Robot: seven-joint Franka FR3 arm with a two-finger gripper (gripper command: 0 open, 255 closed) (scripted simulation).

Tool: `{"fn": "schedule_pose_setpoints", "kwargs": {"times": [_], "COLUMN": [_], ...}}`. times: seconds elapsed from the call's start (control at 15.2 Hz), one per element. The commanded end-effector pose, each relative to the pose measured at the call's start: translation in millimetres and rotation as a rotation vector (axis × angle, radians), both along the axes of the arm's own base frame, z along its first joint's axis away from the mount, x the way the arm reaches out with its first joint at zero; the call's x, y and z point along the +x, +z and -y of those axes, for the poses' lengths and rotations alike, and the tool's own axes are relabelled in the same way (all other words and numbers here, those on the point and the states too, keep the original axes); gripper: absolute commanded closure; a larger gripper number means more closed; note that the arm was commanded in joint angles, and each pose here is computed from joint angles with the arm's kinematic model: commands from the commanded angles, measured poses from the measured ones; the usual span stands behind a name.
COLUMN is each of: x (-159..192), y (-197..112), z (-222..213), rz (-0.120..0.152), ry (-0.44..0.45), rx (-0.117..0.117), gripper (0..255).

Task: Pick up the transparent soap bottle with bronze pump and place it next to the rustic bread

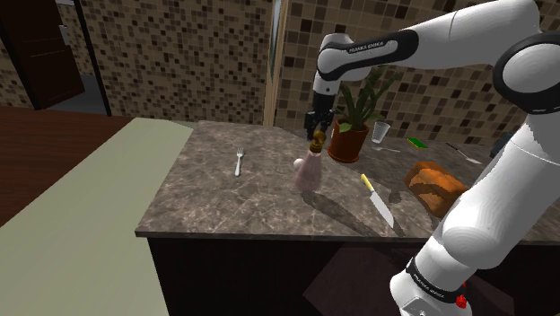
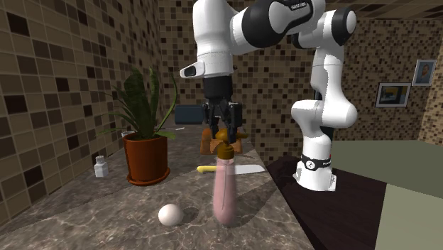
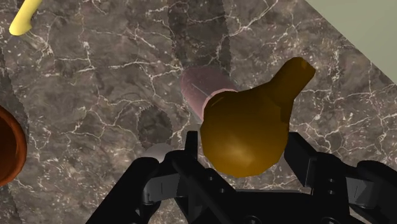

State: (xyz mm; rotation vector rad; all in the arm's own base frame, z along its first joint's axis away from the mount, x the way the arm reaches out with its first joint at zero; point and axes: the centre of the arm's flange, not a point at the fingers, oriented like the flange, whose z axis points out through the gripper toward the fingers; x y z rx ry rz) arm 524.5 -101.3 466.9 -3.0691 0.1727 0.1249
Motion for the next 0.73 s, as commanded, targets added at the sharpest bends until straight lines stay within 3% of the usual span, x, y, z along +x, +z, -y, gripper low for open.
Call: {"fn": "schedule_pose_setpoints", "kwargs": {"times": [0.0, 0.66], "x": [0.3, 0.3], "y": [9.2, 62.0], "z": [0.3, 0.3], "rz": [0.001, 0.001], "ry": [0.000, 0.000], "rx": [0.000, 0.000], "gripper": [255, 255]}}
